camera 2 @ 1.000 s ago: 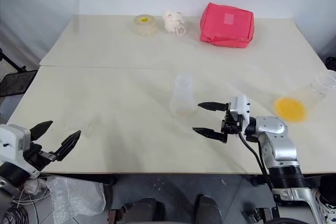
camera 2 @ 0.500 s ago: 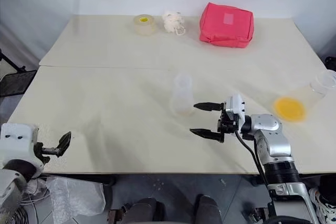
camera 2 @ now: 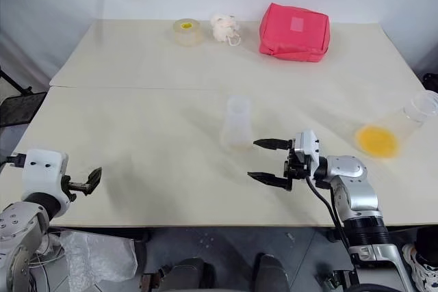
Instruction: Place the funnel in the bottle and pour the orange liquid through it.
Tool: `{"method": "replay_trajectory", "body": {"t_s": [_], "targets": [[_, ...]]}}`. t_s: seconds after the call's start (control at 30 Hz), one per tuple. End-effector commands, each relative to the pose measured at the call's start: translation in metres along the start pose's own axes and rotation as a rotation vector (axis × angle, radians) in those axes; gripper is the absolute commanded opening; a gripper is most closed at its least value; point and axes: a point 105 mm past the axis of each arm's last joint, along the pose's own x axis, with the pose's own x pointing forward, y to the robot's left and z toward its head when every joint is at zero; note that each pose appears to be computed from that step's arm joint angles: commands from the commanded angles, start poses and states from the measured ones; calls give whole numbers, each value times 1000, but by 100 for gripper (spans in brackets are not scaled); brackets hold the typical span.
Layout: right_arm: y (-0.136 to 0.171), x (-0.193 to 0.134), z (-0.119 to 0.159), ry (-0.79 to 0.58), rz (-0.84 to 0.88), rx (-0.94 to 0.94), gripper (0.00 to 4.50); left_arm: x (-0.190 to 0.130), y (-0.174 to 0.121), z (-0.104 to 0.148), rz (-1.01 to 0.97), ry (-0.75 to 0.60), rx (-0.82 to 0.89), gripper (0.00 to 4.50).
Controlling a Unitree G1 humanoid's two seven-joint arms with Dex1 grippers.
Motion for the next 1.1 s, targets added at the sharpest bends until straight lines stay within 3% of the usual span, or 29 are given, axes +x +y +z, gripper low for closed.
{"method": "replay_trajectory", "body": {"t_s": [0.03, 0.37, 0.67, 0.93, 1.1], "targets": [[-2, -6, 7, -13, -21, -39, 450, 0, 6, 6, 27, -26, 30, 327], [-3, -9, 5, -2, -24, -44, 450, 4, 9, 3, 13, -22, 12, 1], [-7, -12, 6, 5, -34, -52, 450, -7, 15, 22, -15, -106, -47, 1], [-13, -17, 17, -5, -67, -90, 450, -21, -19, 82, -342, -317, -49, 1], [-16, -21, 29, -12, -113, -131, 450, -17, -39, 113, -544, -356, -7, 1]]}}
